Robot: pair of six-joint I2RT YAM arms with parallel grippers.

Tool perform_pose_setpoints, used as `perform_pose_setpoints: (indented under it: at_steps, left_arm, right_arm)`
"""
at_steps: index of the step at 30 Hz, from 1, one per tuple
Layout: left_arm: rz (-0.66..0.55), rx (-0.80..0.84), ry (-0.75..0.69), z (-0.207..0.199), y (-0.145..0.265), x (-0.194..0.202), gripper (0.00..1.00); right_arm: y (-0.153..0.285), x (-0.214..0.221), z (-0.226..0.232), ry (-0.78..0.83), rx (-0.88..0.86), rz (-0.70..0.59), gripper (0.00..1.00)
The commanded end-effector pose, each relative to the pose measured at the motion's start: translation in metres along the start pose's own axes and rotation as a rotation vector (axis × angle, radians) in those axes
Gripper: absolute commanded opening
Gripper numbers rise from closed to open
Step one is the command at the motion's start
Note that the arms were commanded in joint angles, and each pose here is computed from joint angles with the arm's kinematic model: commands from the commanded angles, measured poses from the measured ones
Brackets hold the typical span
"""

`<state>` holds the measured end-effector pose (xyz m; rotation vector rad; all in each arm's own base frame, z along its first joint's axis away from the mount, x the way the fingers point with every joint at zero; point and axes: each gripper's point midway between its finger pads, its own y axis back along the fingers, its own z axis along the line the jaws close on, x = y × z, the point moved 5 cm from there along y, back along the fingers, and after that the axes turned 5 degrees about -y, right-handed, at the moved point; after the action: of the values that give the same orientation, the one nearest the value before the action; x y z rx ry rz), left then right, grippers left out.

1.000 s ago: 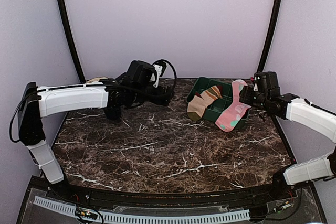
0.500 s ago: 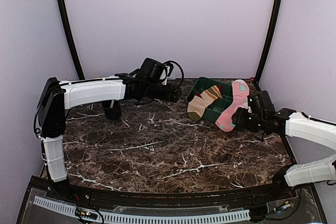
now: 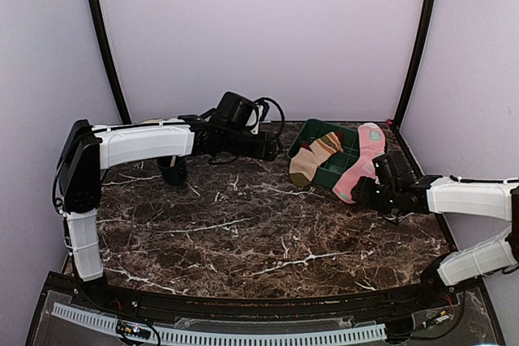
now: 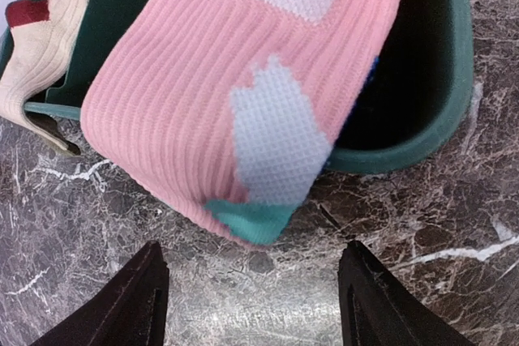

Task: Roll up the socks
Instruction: Pick up the sock from the storage box.

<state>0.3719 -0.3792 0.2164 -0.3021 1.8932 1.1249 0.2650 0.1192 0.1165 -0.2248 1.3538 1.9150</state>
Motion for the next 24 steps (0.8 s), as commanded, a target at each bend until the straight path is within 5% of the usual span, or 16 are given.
perform_pose_setpoints:
  at_steps: [1,14,24]
  left_arm:
    - [-0.006,0.019,0.008,-0.004,0.020,-0.001,0.81]
    - [-0.019,0.018,-0.001,-0.002,0.030,0.004,0.80]
    - [-0.014,0.021,0.004,-0.002,0.033,0.008,0.80]
  right_arm:
    - [-0.009,-0.006,0.014,-0.003,-0.049,-0.021,0.67]
    - [-0.028,-0.013,0.017,-0.040,-0.103,-0.045,0.60]
    - [-0.028,-0.005,0.017,-0.060,-0.155,-0.007,0.23]
